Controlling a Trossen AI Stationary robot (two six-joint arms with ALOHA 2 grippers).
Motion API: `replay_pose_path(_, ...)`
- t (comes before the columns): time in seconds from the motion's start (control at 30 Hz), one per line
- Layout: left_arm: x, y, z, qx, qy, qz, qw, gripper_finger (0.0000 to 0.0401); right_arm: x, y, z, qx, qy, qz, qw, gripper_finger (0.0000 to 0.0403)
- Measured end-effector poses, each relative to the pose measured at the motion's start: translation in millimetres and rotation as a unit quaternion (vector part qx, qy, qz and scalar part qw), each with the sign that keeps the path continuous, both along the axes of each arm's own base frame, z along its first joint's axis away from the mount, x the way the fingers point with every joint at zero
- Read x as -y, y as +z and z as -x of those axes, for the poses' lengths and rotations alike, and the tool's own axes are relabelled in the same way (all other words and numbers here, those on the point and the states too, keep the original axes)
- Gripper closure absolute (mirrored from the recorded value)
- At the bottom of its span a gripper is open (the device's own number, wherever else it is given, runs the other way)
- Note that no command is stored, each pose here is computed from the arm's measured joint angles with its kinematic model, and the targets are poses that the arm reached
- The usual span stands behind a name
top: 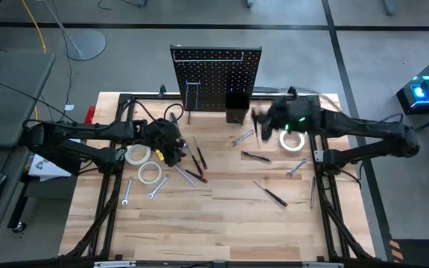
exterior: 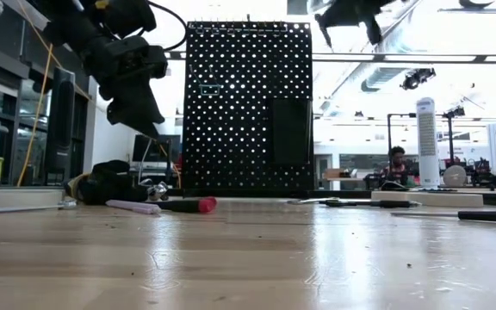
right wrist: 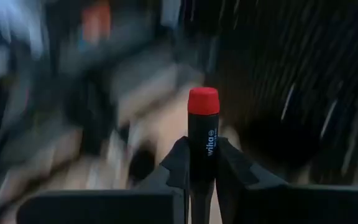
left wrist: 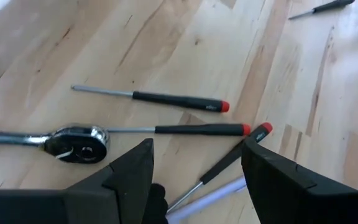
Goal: Hang tools onto peg board
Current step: Put the nut driver into the black bin on the pegboard
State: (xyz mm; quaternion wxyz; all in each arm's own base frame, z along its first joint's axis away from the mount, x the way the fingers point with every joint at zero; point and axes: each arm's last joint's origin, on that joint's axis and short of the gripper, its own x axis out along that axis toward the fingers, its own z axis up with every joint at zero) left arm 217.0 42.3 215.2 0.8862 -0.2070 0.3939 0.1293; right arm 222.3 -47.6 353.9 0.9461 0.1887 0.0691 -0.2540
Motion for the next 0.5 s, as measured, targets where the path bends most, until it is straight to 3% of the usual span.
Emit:
replay_pose_path(0.1,-0.6,2.0,-2.2,0.015,0.001,-0.004,1.000,0.0178,10.7,22.7,-0.1,0.086,-0.066,0.082,0.991,0.0373)
replay_pose_path(0.17,-1.0,3.5,-3.7,0.026,0.002,-0.007,1.000,0.0178,19.3,27.3,-3.6,0.111,-0.090,0.103,0.984,0.0373)
replay_pose_path(0.33,-1.8,5.0,-5.1,0.035,0.010,-0.018,0.999,0.0178,41.2,5.9,-21.9,0.059,-0.142,0.105,0.983,0.0373)
replay_pose_path(0.5,-2.3,5.3,-5.4,0.036,0.015,-0.024,0.999,0.0179,62.3,-10.3,-44.6,0.057,-0.176,0.124,0.975,0.0373)
